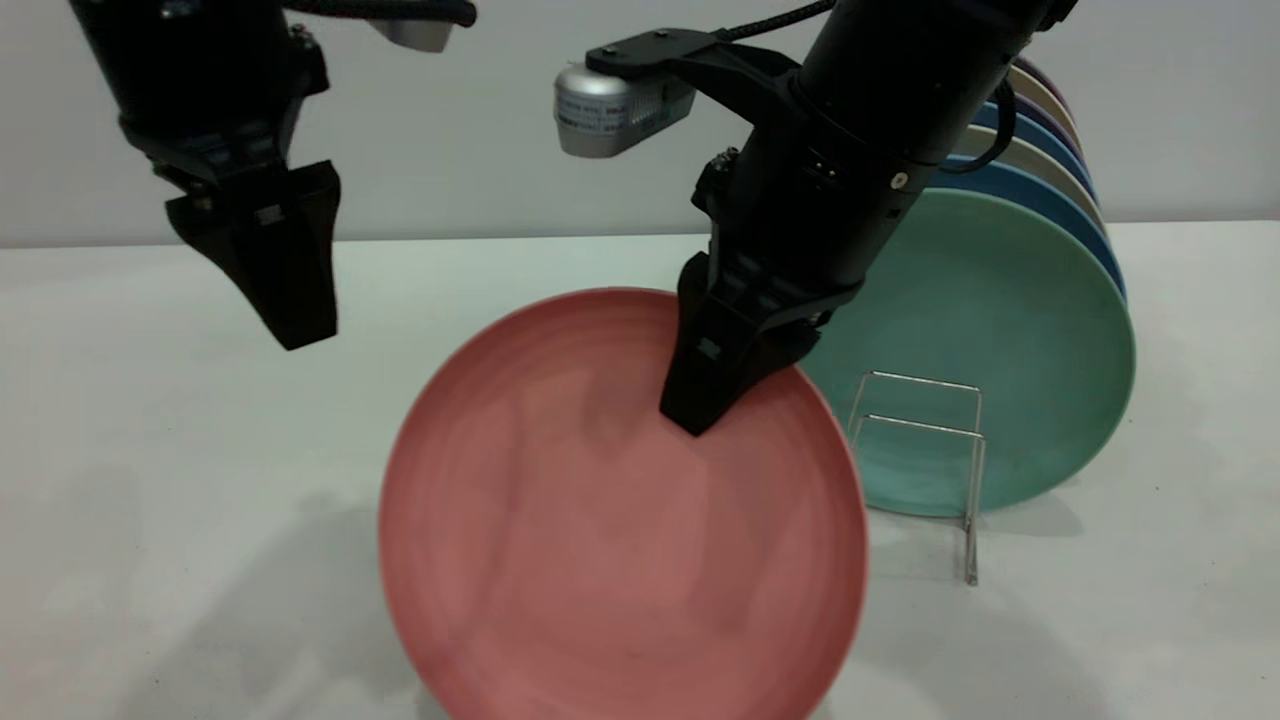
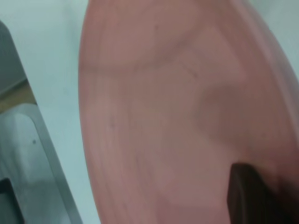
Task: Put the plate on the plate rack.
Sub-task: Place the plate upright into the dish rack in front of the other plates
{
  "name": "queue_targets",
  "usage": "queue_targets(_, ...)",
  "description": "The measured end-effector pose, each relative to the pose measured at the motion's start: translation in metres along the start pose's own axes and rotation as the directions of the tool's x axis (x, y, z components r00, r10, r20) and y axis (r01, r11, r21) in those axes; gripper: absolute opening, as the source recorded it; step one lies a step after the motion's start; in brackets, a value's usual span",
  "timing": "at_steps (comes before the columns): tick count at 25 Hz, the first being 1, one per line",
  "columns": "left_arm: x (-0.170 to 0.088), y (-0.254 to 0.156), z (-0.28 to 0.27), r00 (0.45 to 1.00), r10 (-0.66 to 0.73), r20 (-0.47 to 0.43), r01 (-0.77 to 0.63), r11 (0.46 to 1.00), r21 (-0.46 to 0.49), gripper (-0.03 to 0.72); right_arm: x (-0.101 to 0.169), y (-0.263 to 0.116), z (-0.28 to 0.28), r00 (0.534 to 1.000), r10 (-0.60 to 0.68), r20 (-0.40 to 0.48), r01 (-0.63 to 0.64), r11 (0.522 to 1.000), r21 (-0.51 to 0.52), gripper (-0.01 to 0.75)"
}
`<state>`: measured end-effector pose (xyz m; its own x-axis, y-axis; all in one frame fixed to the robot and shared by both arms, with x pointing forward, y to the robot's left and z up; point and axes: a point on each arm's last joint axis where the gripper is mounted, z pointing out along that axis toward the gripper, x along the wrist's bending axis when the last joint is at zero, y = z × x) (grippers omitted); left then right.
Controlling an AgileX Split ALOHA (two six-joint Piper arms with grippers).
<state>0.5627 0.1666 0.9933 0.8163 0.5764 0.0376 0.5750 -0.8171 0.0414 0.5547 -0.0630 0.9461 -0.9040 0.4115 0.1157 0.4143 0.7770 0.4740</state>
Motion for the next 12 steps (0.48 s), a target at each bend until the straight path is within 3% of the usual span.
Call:
queue_targets(3,0.006,-0.003,0.0,0.994,-0.082,-0.07,0.085,0.996,0.032,0.631,0.001,0.003,-0.013,0.999,-0.028,0.029,0.028,1.0,-0.004,0.09)
queue_targets(7,0.012,-0.004,-0.001,0.968,-0.211,-0.137,0.215,0.977,0.013,0.563,0.004,0.005,-0.036,0.995,-0.05,0.081,0.048,0.999,0.019,0.09)
queue_targets(12,0.027,-0.01,-0.002,0.891,-0.422,-0.165,0.42,0.906,-0.049,0.467,0.004,0.001,-0.059,0.984,-0.065,0.165,0.049,0.994,0.098,0.09)
